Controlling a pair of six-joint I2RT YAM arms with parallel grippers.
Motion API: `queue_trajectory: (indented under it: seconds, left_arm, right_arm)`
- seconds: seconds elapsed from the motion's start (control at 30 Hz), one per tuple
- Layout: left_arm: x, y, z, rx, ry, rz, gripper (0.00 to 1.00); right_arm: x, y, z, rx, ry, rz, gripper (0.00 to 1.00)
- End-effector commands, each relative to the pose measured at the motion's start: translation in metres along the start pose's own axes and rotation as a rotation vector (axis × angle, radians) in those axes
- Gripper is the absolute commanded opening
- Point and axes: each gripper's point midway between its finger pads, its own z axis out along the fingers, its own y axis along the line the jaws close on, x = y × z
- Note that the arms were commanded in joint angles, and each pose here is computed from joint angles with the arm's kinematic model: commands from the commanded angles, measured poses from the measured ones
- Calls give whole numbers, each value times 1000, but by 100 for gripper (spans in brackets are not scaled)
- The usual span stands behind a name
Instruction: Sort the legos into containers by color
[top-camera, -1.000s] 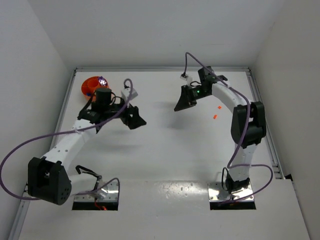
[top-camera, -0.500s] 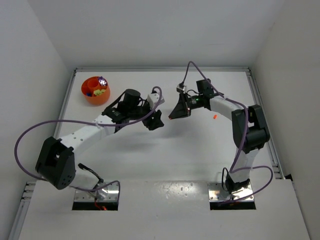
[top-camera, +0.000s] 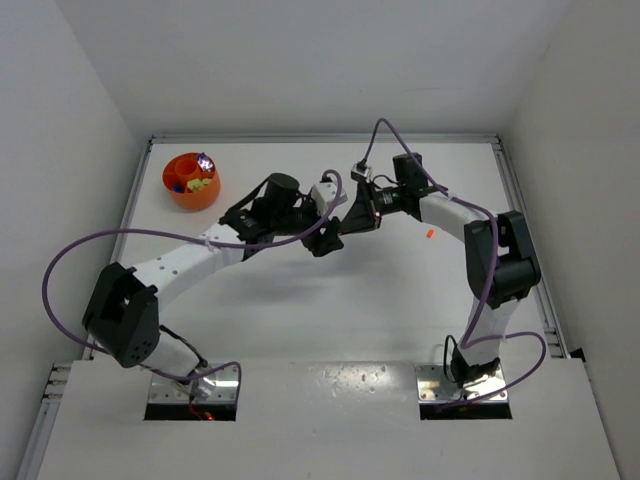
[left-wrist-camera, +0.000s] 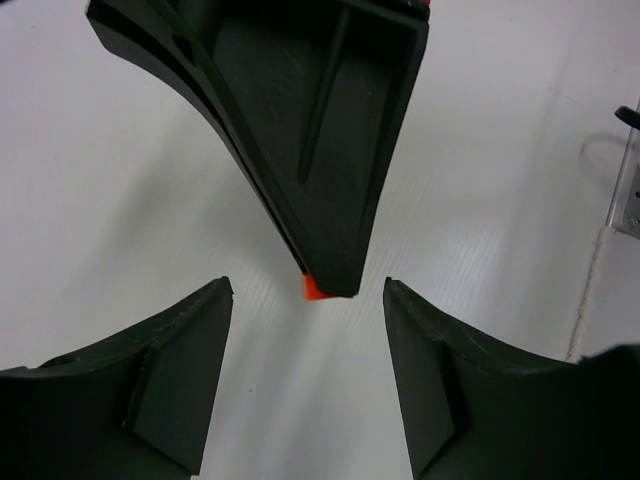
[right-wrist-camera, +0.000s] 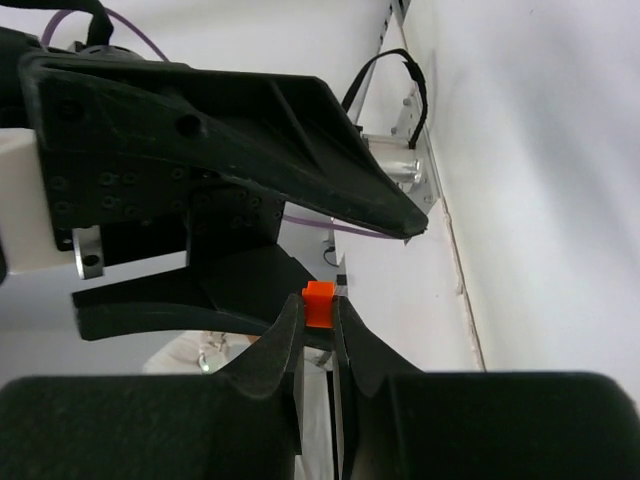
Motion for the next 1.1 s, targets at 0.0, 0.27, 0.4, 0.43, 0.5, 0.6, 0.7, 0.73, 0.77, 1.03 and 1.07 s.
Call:
queue_trajectory:
  seconds: [0.0,0.27,0.4,0.43,0.5,0.6,0.7,0.73,0.77,1.03,1.07]
  left_arm:
    - [-27,3,1,-12,-55,29,67]
    - [-32,2,3,-13,-56,34,48]
    - [-32,4,3,-23,-54,43,28]
    - [-32,4,3,-23,-54,43,25]
    - [-29,5,2,-31,-45,39,16]
    - [-32,8,0,-52,-50,42,2]
    - [-34,12,-5,-88,-44,41,0]
    - [-36,23,-9,-127,-40,45,0]
    - [-38,22,-13,-128,-43,46,0]
    - [-26,89,-90,-350,-62,-47,0]
    - [-24,95,-101,-376,-66,-57,0]
  right_arm:
    - [4,16,1,-33,21,-71,5]
    - [3,13,1,-32,22,-62,5]
    - [5,11,1,-32,22,-62,5]
    - [5,8,1,-32,23,-53,5]
    - [4,7,2,-25,17,-53,5]
    - [6,5,2,-24,18,-44,5]
    - [7,2,2,-24,18,-42,28]
    - [4,2,-2,-22,6,-60,36]
    - [6,-3,-1,-12,0,-48,39]
    - [-29,8,-43,3,-106,-122,48]
    - [-35,11,-48,8,-120,-159,48]
